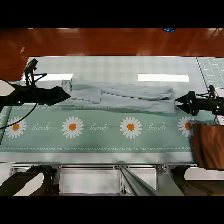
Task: Fold the shirts.
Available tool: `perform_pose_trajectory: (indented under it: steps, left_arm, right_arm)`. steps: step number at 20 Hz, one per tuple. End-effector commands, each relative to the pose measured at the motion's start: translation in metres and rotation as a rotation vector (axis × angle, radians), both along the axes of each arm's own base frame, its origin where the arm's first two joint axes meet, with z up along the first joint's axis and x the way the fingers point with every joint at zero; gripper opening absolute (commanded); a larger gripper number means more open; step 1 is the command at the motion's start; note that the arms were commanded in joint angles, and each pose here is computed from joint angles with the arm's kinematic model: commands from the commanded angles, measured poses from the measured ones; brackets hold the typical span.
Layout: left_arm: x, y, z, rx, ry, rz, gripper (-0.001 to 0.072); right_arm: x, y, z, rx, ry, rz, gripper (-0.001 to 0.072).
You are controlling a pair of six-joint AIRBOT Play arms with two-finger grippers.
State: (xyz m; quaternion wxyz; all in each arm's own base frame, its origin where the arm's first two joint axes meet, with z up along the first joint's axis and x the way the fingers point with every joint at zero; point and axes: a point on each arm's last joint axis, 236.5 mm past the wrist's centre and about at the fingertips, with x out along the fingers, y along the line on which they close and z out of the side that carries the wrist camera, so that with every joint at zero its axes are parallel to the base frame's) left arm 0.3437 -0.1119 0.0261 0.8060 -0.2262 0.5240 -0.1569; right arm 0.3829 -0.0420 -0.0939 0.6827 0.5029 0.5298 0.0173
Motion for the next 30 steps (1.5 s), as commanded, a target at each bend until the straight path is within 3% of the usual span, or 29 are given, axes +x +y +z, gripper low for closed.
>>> perform_pose_trajectory:
  steps: [1,4,5,7,8,10,12,13,14,15,19,24,30]
  left_arm:
    - [-0.006,-0.004,-0.012,0.001,0.03,-0.003,0.034]
    - [-0.006,-0.004,-0.012,0.0,0.031,-0.002,0.034]
    - [-0.006,-0.004,-0.012,0.0,0.031,-0.002,0.034]
    - [-0.006,-0.004,-0.012,0.001,0.03,-0.003,0.034]
    - [-0.006,-0.004,-0.012,0.001,0.03,-0.003,0.034]
    - [-0.006,-0.004,-0.012,0.001,0.03,-0.004,0.0341]
    - [-0.007,-0.005,-0.012,-0.001,0.033,-0.005,0.034]
    - [-0.008,-0.007,-0.011,-0.011,0.037,-0.007,0.0287]
    - [-0.009,-0.011,-0.009,-0.026,0.036,-0.019,0.0075]
    - [-0.009,-0.022,-0.005,-0.046,0.012,-0.059,0.0019]
    - [0.005,-0.088,0.002,-0.107,-0.066,-0.154,0.0018]
    - [0.004,-0.235,-0.029,-0.109,-0.002,-0.468,0.0018]
    - [-0.073,-0.375,-0.079,-0.121,0.182,-0.793,0.0018]
  right_arm:
    - [0.022,0.031,-0.01,0.043,0.002,0.046,0.0415]
    - [0.048,0.059,-0.008,0.07,-0.028,0.076,0.0412]
    - [0.055,0.07,-0.007,0.066,-0.039,0.098,0.0373]
    - [0.063,0.086,0.001,0.047,-0.075,0.157,0.0059]
    - [0.065,0.091,0.008,0.04,-0.105,0.195,0.0023]
    - [0.059,0.095,0.027,0.05,-0.129,0.24,0.0023]
    - [0.04,0.084,0.046,-0.024,-0.133,0.318,0.0022]
    - [0.028,0.075,0.055,-0.085,-0.125,0.347,0.0022]
    - [0.015,0.066,0.069,-0.15,-0.131,0.364,0.0022]
    - [0.002,0.061,0.086,-0.199,-0.154,0.37,0.0022]
    - [-0.052,0.07,0.154,-0.319,-0.293,0.36,0.0023]
    - [-0.109,0.098,0.214,-0.36,-0.416,0.338,0.0023]
    - [-0.132,0.109,0.243,-0.38,-0.485,0.297,0.0023]
